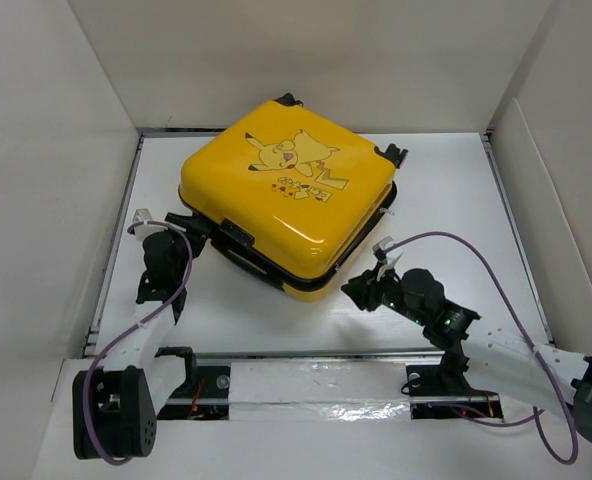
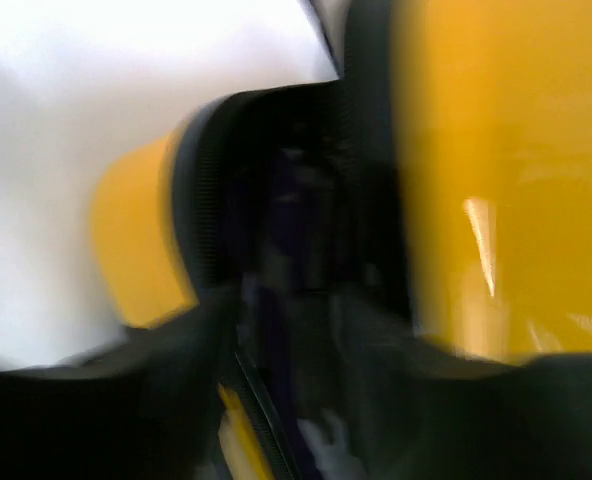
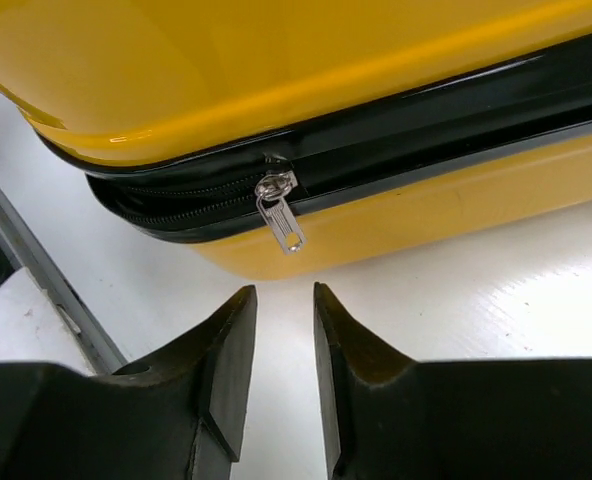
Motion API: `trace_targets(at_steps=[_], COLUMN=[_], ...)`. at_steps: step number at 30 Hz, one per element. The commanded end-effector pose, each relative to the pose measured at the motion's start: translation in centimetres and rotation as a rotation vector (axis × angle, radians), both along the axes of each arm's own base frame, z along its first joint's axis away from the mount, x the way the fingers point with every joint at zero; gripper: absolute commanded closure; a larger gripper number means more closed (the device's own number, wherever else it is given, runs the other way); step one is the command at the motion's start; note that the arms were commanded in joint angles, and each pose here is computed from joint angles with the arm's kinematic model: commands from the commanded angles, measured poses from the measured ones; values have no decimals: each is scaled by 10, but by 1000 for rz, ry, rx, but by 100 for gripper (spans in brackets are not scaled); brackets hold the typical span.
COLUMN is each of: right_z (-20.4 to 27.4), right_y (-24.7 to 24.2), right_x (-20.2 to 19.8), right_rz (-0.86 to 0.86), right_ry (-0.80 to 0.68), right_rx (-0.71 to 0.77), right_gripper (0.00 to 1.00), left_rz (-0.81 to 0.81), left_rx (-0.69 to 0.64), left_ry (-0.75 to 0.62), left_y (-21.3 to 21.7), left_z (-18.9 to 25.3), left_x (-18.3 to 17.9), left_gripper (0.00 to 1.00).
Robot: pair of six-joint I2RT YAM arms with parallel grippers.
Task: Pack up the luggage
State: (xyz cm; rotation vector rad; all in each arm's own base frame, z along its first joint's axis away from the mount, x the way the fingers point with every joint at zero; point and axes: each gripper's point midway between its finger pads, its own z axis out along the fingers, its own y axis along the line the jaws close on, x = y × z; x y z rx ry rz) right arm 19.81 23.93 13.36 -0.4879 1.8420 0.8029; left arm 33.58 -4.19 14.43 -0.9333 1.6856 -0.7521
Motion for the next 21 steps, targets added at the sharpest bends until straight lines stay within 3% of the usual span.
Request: trace_targets(at_steps=[1, 5, 9, 12, 13, 15, 16, 17, 19, 21], right_z=[8, 20, 29, 35, 36, 32, 33, 32, 29, 27], right_y=[2, 10, 8, 12, 15, 24, 26, 29, 31, 29], right_x=[8, 14, 27, 33, 34, 30, 32, 29, 28, 28], right_rz=[-38, -50, -107, -109, -99, -57, -55, -45, -43, -50], right_ry=[-45, -61, -80, -105, -108, -98, -99, -99, -94, -92], right_rx=[12, 0, -15, -14, -17, -40, -42, -46, -56, -61], right_gripper=[62, 49, 49, 49, 49, 49, 49, 49, 49, 48], left_rz=[29, 90, 137, 178, 187, 188, 182, 180, 177, 159], left_rx=[69, 122, 136, 147, 156, 169, 174, 174, 176, 192], left_ry=[-18, 41, 77, 90, 100, 124, 130, 136, 149, 120], left_y=[8, 22, 31, 39, 41, 42, 42, 41, 41, 40], left_z=[10, -2, -15, -23, -25, -29, -31, -33, -36, -30], left_x=[-1, -8, -21, -30, -32, -35, -35, -36, -39, -41], left_gripper=[46, 23, 22, 36, 54, 69, 84, 91, 100, 100])
